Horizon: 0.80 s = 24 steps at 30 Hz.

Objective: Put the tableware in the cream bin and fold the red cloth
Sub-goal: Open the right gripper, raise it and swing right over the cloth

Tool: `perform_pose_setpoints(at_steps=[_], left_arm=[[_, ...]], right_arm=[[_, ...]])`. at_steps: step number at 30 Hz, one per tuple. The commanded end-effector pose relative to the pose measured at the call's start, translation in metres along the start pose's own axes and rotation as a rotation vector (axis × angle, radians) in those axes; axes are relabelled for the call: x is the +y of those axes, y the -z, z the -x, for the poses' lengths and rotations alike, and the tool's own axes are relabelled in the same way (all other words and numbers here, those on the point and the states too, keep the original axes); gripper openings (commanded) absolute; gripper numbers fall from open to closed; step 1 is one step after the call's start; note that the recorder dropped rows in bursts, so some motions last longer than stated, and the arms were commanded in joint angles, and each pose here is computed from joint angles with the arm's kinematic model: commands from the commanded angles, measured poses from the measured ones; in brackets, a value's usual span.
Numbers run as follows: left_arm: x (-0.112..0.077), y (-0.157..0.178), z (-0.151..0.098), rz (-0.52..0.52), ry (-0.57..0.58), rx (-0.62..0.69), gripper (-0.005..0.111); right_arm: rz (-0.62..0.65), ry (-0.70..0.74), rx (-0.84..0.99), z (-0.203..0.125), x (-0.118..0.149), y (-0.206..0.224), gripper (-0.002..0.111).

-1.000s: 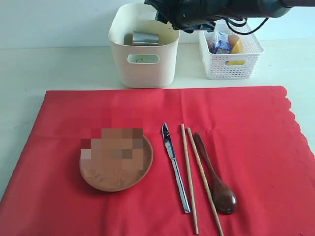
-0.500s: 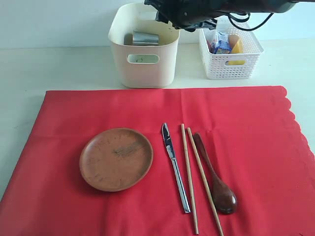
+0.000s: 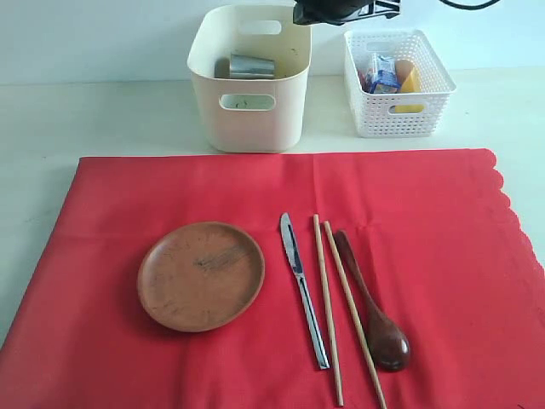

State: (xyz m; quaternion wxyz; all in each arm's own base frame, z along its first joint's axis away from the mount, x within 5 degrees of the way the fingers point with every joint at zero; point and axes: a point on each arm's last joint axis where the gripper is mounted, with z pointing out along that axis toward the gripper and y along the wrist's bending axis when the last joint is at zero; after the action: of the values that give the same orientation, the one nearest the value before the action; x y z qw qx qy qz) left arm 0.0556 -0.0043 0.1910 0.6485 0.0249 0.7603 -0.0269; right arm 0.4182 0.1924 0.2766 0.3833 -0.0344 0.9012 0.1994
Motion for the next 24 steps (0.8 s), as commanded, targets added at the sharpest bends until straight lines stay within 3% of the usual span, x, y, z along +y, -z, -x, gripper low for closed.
perform_pose_setpoints(at_steps=[1,13,17,24], left_arm=[[0.0,0.0,0.001,0.002,-0.001,-0.007,0.001],[0.0,0.0,0.001,0.002,-0.001,-0.007,0.001],[0.0,0.0,0.001,0.002,-0.001,-0.007,0.001],[0.0,0.0,0.001,0.002,-0.001,-0.007,0.001]], right_arm=[[-0.011,0.042,0.005,0.007,0.003,0.021,0.0],[-0.024,0.047,0.058,0.004,0.004,0.046,0.0],[-0.031,0.044,0.057,-0.011,-0.001,0.053,0.0],[-0.052,0.032,0.057,-0.067,-0.023,0.082,0.0]])
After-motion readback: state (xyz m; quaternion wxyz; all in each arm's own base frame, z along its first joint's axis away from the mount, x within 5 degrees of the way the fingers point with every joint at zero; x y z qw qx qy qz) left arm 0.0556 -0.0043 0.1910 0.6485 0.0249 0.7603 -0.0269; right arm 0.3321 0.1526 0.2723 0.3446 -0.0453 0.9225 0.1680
